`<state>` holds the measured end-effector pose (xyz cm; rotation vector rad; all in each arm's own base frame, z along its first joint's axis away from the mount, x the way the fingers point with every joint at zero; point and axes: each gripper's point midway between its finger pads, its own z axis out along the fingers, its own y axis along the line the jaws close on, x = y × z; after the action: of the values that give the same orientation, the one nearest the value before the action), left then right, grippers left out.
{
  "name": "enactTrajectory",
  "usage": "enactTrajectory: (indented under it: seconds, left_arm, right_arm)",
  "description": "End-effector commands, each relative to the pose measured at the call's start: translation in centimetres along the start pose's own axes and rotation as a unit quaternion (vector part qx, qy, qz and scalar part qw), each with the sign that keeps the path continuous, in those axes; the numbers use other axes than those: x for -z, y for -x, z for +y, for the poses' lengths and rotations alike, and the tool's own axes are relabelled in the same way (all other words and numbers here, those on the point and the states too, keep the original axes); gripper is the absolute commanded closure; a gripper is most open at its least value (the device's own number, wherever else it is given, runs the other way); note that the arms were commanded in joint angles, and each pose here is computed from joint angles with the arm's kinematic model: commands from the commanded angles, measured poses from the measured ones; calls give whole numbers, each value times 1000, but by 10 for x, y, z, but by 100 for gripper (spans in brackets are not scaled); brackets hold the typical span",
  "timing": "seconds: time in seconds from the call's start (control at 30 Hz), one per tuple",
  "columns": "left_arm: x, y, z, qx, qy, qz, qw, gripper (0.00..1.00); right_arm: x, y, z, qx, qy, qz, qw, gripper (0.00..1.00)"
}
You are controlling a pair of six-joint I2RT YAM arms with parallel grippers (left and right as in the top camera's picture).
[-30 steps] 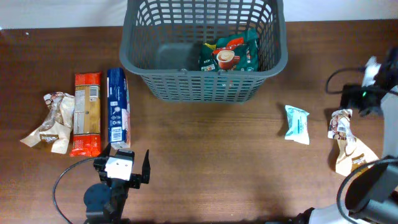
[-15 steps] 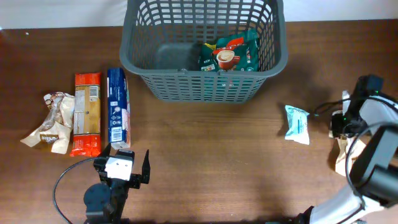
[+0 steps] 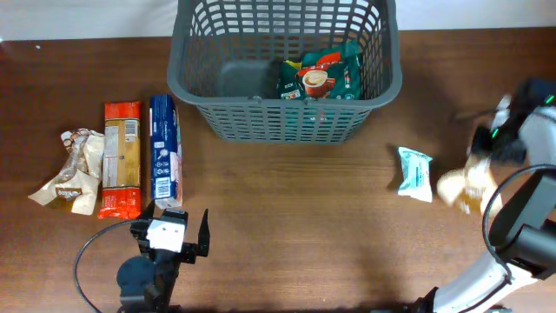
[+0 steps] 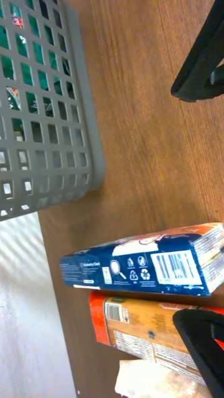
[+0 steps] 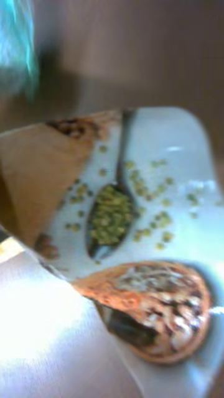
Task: Pack container
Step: 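Grasp the beige snack bag and drop it into the basket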
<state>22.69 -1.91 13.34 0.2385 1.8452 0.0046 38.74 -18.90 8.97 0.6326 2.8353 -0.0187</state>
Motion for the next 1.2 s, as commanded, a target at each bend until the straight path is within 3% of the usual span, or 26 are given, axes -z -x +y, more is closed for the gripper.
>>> enactTrajectory:
  seconds: [0.0, 0.1, 0.2, 0.3, 0.43, 0.63, 0.77, 0.97, 1.17]
  left_arm:
    - [0, -1, 2, 2, 5, 0, 1000, 1]
    - [0, -1, 2, 2, 5, 0, 1000, 1]
    - [0, -1, 2, 2, 5, 1, 1000, 1]
    - [0, -1, 2, 2, 5, 1, 1000, 1]
    - [0, -1, 2, 2, 5, 0, 1000, 1]
    - [0, -1, 2, 2, 5, 0, 1000, 1]
    - [0, -1, 2, 2, 5, 0, 1000, 1]
    - [0, -1, 2, 2, 5, 1, 1000, 1]
    - [0, -1, 2, 2, 5, 1, 1000, 1]
  right_arm:
    - [144, 79, 73, -23, 198, -155, 967, 96]
    - [257, 90, 115, 32, 262, -242, 934, 96]
    - [345, 68, 162, 97, 289, -310, 900, 96]
    - [403, 35, 216, 151, 337, -351, 861, 97]
    - [428, 9, 280, 190, 368, -369, 832, 96]
    - [397, 1, 374, 200, 357, -367, 835, 96]
    - [334, 2, 452, 202, 359, -344, 844, 96]
    - [229, -20, 514, 195, 352, -255, 879, 96]
    - [165, -45, 542, 197, 336, -199, 899, 96]
